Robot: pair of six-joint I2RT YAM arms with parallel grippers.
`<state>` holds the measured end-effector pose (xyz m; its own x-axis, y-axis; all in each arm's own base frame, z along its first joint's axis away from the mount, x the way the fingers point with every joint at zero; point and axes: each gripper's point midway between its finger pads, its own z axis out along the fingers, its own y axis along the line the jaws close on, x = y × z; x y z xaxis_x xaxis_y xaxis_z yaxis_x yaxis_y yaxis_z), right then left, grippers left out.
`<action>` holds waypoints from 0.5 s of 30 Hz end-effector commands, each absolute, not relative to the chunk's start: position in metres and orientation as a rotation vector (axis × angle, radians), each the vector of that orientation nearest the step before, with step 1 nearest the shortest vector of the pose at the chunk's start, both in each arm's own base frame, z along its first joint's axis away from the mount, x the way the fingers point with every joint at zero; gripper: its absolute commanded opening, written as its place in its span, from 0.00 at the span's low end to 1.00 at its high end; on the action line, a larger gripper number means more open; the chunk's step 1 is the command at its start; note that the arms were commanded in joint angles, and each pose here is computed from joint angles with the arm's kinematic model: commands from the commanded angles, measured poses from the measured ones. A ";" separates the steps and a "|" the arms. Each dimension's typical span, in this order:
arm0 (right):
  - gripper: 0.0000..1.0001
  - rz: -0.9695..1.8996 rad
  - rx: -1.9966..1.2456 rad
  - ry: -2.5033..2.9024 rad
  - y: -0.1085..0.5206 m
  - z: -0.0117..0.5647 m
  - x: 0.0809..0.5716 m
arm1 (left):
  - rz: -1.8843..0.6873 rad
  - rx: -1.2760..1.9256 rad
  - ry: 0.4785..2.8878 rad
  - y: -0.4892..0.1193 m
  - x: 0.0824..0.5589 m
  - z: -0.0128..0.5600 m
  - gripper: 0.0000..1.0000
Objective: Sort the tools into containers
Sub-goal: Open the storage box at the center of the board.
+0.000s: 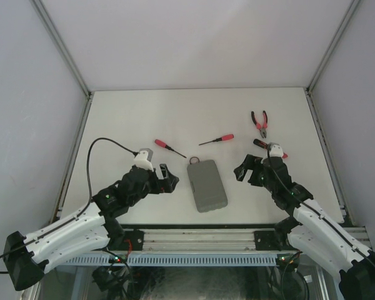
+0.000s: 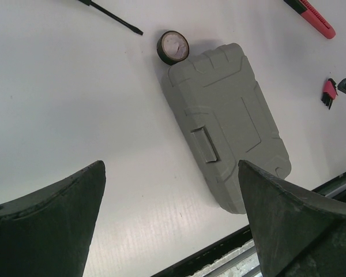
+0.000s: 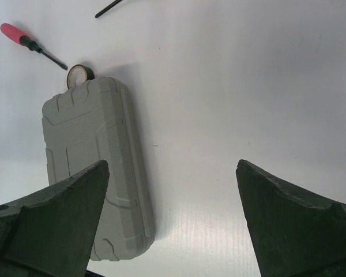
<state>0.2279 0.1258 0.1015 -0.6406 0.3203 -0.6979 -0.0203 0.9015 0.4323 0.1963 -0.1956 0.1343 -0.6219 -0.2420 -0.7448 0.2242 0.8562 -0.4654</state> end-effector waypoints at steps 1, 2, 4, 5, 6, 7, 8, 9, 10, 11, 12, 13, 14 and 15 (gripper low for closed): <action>0.91 0.549 0.227 2.199 0.131 0.113 0.233 | -0.733 -0.027 2.075 -0.204 0.203 0.157 1.00; 0.91 0.554 0.235 2.205 0.132 0.112 0.232 | -0.735 -0.032 2.075 -0.205 0.203 0.156 1.00; 0.91 0.570 0.248 2.211 0.133 0.111 0.232 | -0.741 -0.044 2.076 -0.205 0.203 0.155 1.00; 0.91 0.580 0.250 2.213 0.134 0.111 0.231 | -0.744 -0.047 2.077 -0.205 0.203 0.154 1.00; 0.91 0.602 0.242 2.215 0.136 0.112 0.231 | -0.745 -0.051 2.078 -0.206 0.203 0.153 1.00; 0.91 0.621 0.224 2.217 0.139 0.113 0.231 | -0.746 -0.055 2.080 -0.206 0.203 0.152 1.00; 0.92 0.644 0.202 2.220 0.142 0.113 0.231 | -0.750 -0.056 2.081 -0.206 0.203 0.151 1.00; 0.92 0.662 0.176 2.224 0.146 0.113 0.230 | -0.750 -0.059 2.084 -0.206 0.203 0.150 1.00; 0.92 0.682 0.151 2.231 0.150 0.113 0.229 | -0.752 -0.061 2.087 -0.207 0.203 0.148 1.00; 0.92 0.704 0.128 2.238 0.154 0.112 0.228 | -0.756 -0.063 2.089 -0.208 0.203 0.147 1.00; 0.92 0.724 0.108 2.245 0.158 0.112 0.227 | -0.762 -0.065 2.091 -0.209 0.203 0.147 1.00; 0.92 0.742 0.086 2.250 0.162 0.111 0.226 | -0.770 -0.066 2.095 -0.210 0.202 0.145 1.00; 0.92 0.760 0.063 2.254 0.167 0.110 0.225 | -0.779 -0.069 2.097 -0.211 0.202 0.144 1.00; 0.92 0.778 0.034 2.257 0.172 0.110 0.224 | -0.789 -0.071 2.100 -0.213 0.201 0.143 1.00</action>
<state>0.2189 0.1456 0.0875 -0.7371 0.2959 -0.6076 -0.0604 0.8666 0.4953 0.1990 -0.2031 0.1378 -0.6221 -0.2768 -0.7324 0.2201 0.8359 -0.5029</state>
